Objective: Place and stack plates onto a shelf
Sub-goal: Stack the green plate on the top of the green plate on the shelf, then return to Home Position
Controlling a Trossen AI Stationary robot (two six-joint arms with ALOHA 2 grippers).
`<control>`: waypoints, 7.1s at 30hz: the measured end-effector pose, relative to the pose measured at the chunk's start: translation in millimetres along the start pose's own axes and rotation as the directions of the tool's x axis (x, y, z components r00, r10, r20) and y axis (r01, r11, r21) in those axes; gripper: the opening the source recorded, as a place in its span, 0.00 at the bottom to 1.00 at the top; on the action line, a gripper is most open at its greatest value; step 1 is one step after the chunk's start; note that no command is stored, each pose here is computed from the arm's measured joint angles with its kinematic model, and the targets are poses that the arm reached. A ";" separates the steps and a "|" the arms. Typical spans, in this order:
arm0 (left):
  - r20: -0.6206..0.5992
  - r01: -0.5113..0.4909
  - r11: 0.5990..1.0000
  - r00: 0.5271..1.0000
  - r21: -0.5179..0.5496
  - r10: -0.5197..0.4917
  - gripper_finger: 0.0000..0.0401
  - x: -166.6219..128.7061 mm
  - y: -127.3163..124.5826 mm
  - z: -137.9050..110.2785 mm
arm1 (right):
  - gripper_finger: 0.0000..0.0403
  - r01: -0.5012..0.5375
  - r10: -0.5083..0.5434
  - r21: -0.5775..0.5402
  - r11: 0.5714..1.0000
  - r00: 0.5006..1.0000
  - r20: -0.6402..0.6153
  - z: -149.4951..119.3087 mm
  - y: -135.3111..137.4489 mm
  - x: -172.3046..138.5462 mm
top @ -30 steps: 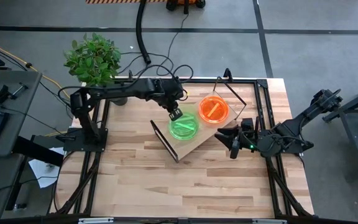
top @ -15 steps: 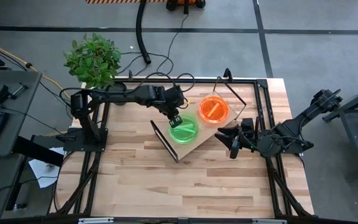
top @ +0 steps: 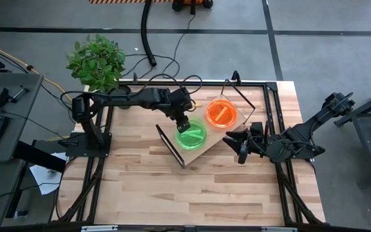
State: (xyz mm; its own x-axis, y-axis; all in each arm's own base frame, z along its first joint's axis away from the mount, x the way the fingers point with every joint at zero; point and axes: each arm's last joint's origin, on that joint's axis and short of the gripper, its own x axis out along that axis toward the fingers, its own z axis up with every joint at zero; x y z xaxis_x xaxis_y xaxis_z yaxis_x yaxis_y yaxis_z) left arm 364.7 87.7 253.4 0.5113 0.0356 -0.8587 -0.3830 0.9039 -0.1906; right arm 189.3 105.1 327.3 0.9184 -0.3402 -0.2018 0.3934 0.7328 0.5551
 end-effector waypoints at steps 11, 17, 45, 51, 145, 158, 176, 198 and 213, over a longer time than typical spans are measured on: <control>0.112 0.039 0.999 0.993 -0.019 -0.037 0.42 -32.2 -2.4 6.0 | 0.42 0.003 -0.003 -0.018 1.000 1.000 0.004 0.1 -0.1 0.0; 0.258 0.106 0.994 0.960 0.010 -0.105 0.42 -64.3 -19.6 9.6 | 0.42 0.009 -0.008 -0.018 1.000 1.000 0.010 0.3 -0.2 0.0; 0.910 0.275 0.947 0.329 0.165 -0.254 0.25 -135.7 -8.5 -211.2 | 0.42 -0.038 0.040 -0.038 0.999 0.998 0.055 27.3 -8.8 -19.2; 0.913 0.315 0.928 0.284 0.200 -0.293 0.02 -117.1 8.3 -242.0 | 0.42 -0.041 0.043 -0.021 0.999 0.997 0.070 35.5 -14.0 -26.0; 0.905 0.366 0.903 0.267 0.222 -0.331 0.01 -90.4 27.1 -277.8 | 0.00 -0.356 0.386 -0.427 0.831 0.923 -0.017 -66.3 -194.7 -19.7; 0.890 0.348 0.913 0.317 0.212 -0.327 0.01 -85.3 27.4 -279.3 | 0.00 -0.391 0.404 -0.257 0.884 0.915 -0.005 -65.1 -193.7 -21.7; 0.873 0.330 0.922 0.364 0.203 -0.323 0.01 -80.5 27.8 -280.9 | 0.00 -0.420 0.426 -0.263 0.868 0.904 -0.038 -68.2 -191.2 -22.4; 0.885 0.342 0.916 0.332 0.209 -0.326 0.01 -84.3 28.8 -281.5 | 0.00 -0.420 0.426 -0.263 0.868 0.904 -0.038 -68.3 -191.3 -22.4; 0.881 0.338 0.918 0.344 0.207 -0.325 0.01 -82.9 28.6 -281.5 | 0.00 -0.420 0.426 -0.263 0.868 0.904 -0.038 -68.4 -191.3 -22.3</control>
State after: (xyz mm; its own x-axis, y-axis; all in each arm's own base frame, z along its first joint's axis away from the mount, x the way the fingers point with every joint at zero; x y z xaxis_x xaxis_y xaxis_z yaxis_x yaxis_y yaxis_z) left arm 94.7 -9.4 185.2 0.9781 0.0943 0.1857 -0.0200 0.9301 -0.3668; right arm 96.3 12.8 170.3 0.9994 0.0267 0.0232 -0.0332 0.9345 0.3543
